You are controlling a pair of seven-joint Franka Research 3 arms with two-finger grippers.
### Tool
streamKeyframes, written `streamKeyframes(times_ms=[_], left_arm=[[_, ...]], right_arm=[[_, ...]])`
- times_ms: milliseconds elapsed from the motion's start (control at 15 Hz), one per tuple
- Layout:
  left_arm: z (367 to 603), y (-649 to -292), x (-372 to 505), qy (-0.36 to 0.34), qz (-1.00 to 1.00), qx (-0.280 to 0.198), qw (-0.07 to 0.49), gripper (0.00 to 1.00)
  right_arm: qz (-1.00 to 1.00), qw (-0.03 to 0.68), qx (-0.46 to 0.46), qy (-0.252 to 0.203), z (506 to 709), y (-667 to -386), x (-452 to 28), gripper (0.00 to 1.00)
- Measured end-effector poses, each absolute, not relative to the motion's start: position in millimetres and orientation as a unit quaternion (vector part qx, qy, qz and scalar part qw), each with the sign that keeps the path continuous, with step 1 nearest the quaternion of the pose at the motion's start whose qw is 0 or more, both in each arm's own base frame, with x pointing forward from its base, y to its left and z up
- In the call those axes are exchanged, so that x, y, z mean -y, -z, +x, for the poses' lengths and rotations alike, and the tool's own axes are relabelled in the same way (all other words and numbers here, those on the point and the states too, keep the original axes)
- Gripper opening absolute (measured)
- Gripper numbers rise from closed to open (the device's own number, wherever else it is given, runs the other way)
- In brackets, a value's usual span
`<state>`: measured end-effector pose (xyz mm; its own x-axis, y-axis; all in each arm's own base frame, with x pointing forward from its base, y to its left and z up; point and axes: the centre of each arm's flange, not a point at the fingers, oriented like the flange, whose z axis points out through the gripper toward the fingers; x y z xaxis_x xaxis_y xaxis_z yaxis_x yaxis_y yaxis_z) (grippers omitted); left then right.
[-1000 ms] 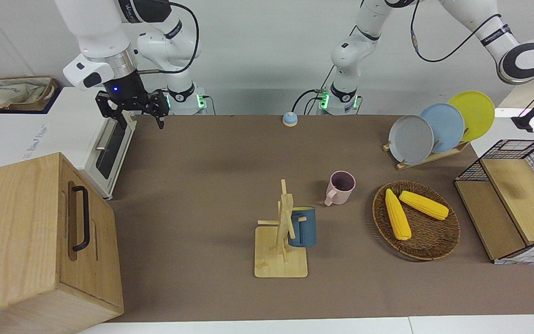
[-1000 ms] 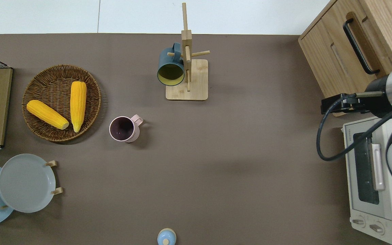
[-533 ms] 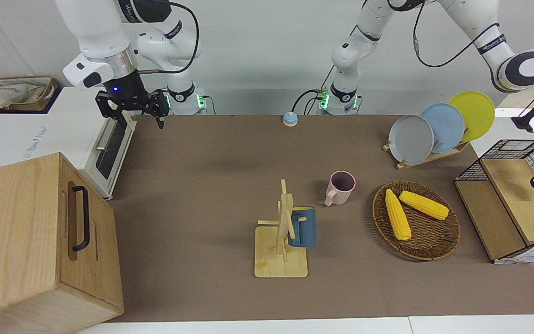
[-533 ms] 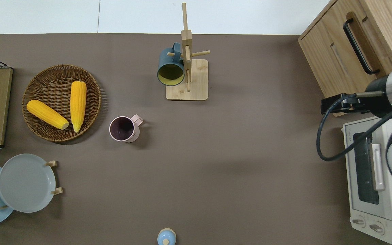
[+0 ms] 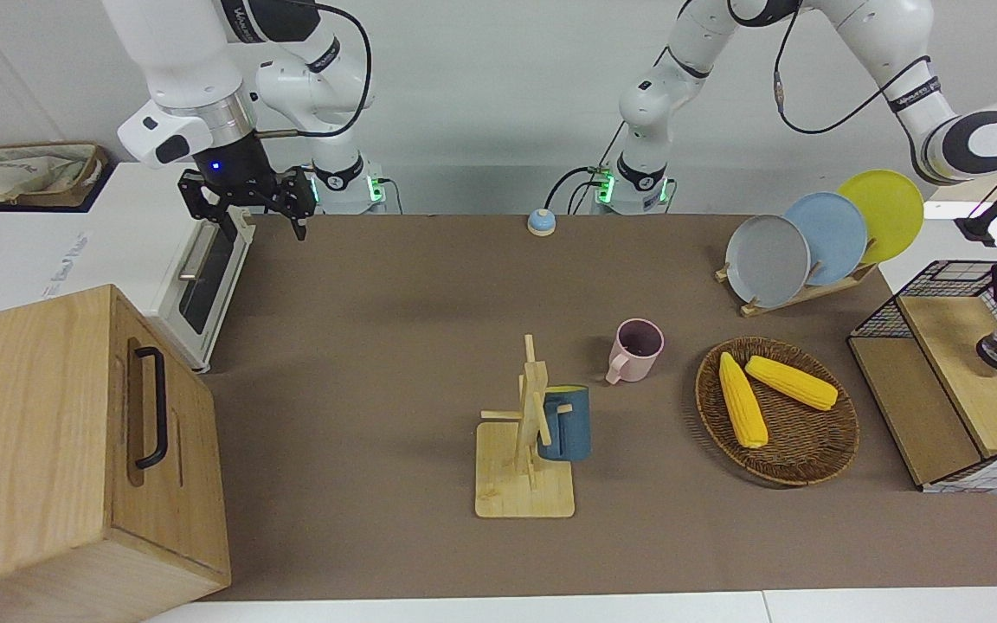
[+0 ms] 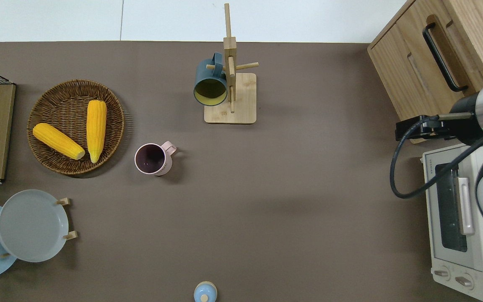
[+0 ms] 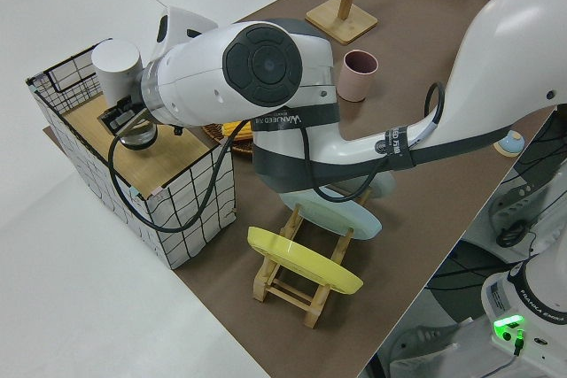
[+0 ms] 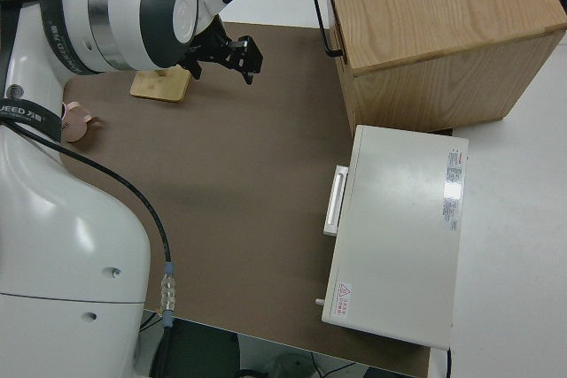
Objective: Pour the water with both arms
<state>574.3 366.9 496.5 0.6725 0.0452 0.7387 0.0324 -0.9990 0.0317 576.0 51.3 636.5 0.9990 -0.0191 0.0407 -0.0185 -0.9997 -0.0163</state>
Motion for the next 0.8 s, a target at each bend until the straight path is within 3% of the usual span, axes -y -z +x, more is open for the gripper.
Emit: streamKeyframes(times_ms=[333,800], left_arm=[[574.1,-492.2,-364.7,-0.382,0.924,-0.021,0.027,0.63],[571.6,-499.7,-369.4,-0.346,0.938,-0.015,0.010,0.63]], right_arm=[[-1.000,0.008,-0.009,0.020,576.0,-636.5,-51.3,0.99],[-1.000,0.008,-0.009,0.020,576.0,-636.5,-51.3,0.99]])
